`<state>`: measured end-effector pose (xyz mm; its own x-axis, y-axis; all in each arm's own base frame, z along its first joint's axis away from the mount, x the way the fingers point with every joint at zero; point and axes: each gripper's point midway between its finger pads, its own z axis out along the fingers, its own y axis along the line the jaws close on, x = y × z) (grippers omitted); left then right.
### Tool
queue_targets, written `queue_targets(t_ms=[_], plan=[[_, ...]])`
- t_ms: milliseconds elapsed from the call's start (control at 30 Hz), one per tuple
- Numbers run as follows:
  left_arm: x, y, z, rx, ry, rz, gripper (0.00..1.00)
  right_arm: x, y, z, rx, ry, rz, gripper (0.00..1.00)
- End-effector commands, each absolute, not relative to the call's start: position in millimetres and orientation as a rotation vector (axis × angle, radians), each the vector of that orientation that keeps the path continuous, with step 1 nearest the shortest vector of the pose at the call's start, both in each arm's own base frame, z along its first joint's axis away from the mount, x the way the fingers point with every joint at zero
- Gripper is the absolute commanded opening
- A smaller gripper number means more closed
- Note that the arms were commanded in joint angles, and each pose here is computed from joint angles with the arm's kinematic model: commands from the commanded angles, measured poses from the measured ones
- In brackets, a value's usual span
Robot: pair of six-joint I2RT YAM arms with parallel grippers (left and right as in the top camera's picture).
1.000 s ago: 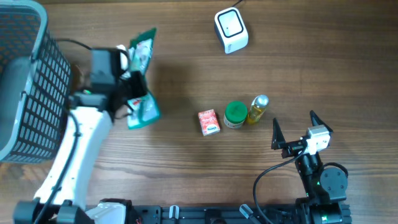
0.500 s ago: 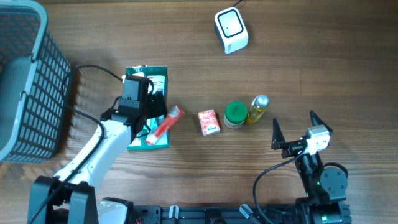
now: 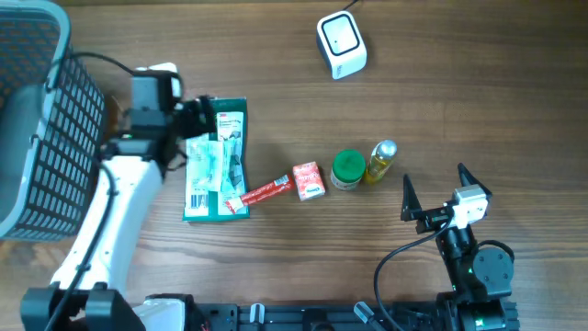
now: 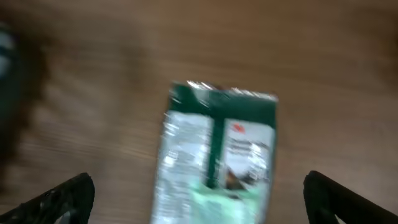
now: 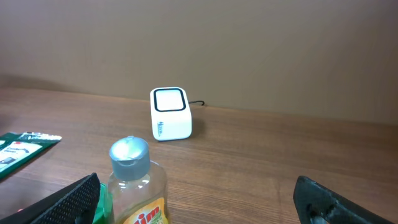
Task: Scan the item barcode
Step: 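Lift the green 3M glove pack and red tube out, set them on table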
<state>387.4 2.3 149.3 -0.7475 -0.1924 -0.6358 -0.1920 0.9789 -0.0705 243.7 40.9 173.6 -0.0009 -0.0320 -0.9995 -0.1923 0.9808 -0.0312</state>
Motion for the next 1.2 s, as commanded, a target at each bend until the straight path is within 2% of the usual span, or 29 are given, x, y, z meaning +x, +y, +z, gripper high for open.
queue_targets(t_ms=[0,1167], plan=[[386,40,160,-0.304,2.408,0.091,1.0,243,44,176,-0.201,1.556,0.129,1.0],[384,50,160,-0.338,2.406,0.104,1.0,243,44,176,-0.201,1.556,0.129,1.0]])
